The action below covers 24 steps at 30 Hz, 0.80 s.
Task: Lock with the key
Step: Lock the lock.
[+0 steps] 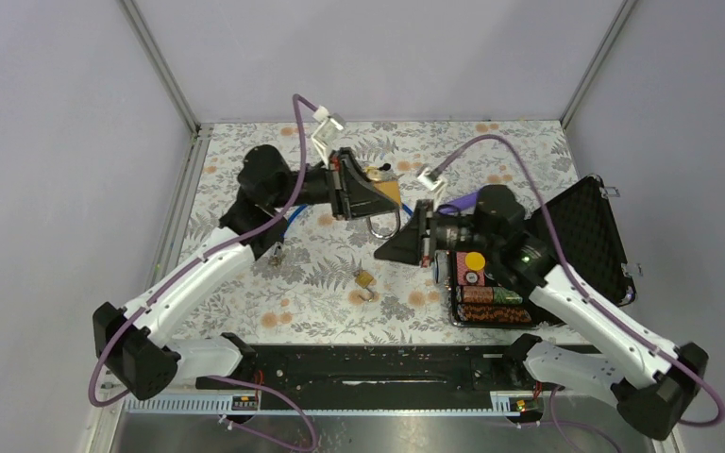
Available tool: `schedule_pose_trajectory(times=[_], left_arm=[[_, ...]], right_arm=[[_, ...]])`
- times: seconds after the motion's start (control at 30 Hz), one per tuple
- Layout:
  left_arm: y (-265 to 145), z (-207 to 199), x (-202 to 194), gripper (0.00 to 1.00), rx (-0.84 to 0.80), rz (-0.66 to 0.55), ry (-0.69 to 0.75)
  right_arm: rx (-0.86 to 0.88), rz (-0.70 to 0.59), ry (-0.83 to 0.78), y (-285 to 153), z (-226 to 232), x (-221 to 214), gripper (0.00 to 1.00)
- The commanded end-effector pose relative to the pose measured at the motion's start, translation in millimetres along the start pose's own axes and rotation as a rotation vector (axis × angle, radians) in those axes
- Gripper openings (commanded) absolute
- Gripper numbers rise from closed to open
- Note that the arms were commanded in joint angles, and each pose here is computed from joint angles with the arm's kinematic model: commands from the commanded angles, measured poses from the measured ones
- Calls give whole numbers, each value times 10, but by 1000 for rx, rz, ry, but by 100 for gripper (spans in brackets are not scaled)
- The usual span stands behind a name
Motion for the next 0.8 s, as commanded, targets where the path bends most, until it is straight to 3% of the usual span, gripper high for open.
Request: schedule_pose_trajectory(times=[0.0, 0.27, 0.43, 0.53, 0.6, 0.67, 0.77], left_arm=[[264, 39, -289, 0, -9, 68, -54], [39, 150, -257, 0, 210, 14, 14], [-149, 183, -202, 0, 287, -10, 90], [-183, 189, -294, 0, 258, 68, 119], [-200, 193, -358, 0, 235, 126, 124], [-225, 172, -415, 0, 196, 176, 143], [-290, 136, -506, 0, 160, 228, 177]], right_arm=[[57, -59, -83, 162, 194, 145, 0], [-288, -248, -114, -186, 22, 137, 2], [-370, -244, -129, -359, -57, -21, 26], [-347, -250, -150, -397, 5, -15, 57], [-338, -256, -166, -392, 45, 39, 71], [-322, -262, -180, -363, 88, 105, 79], [-285, -265, -218, -286, 123, 204, 83]])
Point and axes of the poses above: each gripper's point midway between its finger pads, its own y axis out along the fingers, its own z axis along the line the jaws close on, x = y × z, the point moved 8 cm from there along -y, back along the fingers
